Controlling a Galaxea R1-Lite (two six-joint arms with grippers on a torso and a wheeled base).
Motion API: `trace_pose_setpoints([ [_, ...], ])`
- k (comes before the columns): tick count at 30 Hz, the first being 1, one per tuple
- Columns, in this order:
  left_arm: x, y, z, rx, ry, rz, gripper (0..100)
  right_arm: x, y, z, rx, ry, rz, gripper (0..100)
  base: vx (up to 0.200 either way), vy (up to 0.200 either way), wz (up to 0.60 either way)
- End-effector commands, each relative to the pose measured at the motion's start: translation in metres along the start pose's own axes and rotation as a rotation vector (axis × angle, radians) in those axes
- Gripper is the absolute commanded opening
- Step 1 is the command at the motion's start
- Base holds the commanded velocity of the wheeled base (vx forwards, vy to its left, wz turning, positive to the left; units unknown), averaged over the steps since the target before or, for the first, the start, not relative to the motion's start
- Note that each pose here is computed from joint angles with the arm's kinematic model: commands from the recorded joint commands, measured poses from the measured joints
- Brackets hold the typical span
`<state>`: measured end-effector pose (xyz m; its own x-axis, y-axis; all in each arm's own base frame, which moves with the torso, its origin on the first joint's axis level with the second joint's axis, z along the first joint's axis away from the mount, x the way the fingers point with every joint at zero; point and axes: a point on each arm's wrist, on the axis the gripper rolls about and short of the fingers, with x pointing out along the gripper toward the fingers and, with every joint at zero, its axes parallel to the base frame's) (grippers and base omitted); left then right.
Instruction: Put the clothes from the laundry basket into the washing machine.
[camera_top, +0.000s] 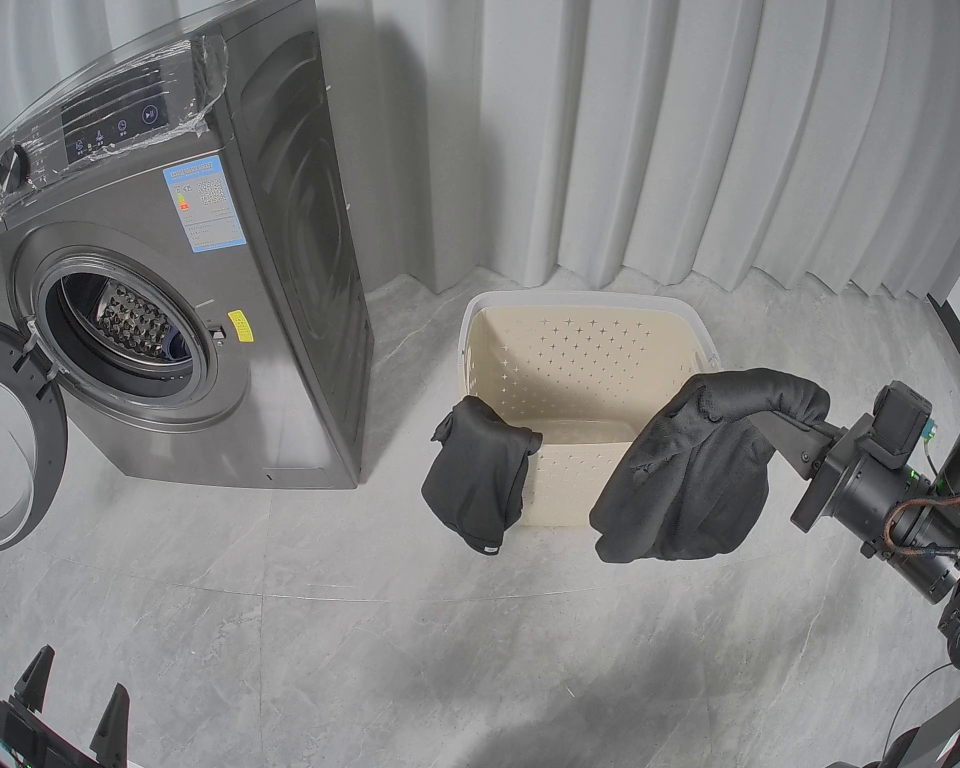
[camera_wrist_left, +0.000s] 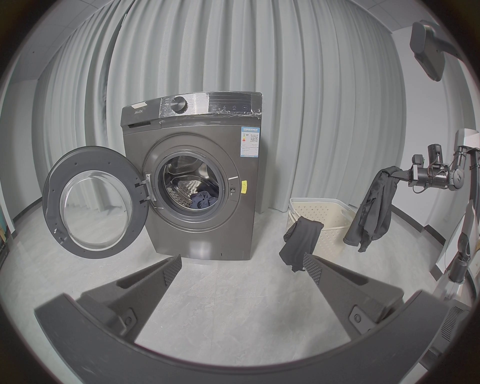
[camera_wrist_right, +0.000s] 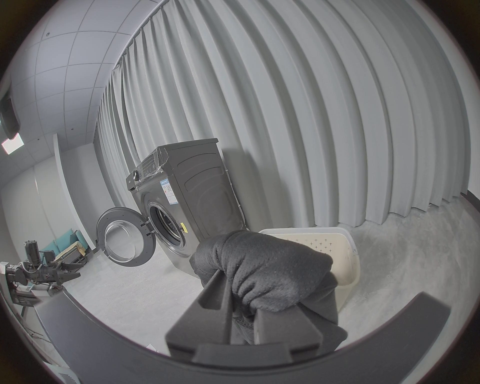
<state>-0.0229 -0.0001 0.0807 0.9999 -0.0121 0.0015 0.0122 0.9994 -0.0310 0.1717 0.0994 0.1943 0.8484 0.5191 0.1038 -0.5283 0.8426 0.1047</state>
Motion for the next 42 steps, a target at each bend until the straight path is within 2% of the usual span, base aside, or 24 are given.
trace_pose_setpoints([
  [1, 0.0, 0.0, -0.005, -0.003, 0.006, 0.0, 100, 0.001, 0.002, -0.001, 0.002, 0.003, 0.001, 0, 0.0, 0.2, 0.0],
  [9, 0.0, 0.0, -0.005, -0.001, 0.006, 0.002, 100, 0.002, 0.001, 0.002, 0.001, -0.011, -0.016, 0, 0.0, 0.2, 0.0],
  [28, 0.0, 0.0, -0.005, -0.001, 0.006, 0.0, 100, 0.005, 0.01, 0.009, 0.015, -0.047, 0.035, 0, 0.0, 0.2, 0.0],
  [42, 0.0, 0.0, -0.005, -0.004, 0.006, 0.0, 100, 0.006, 0.015, 0.007, 0.021, -0.038, 0.063, 0, 0.0, 0.2, 0.0],
])
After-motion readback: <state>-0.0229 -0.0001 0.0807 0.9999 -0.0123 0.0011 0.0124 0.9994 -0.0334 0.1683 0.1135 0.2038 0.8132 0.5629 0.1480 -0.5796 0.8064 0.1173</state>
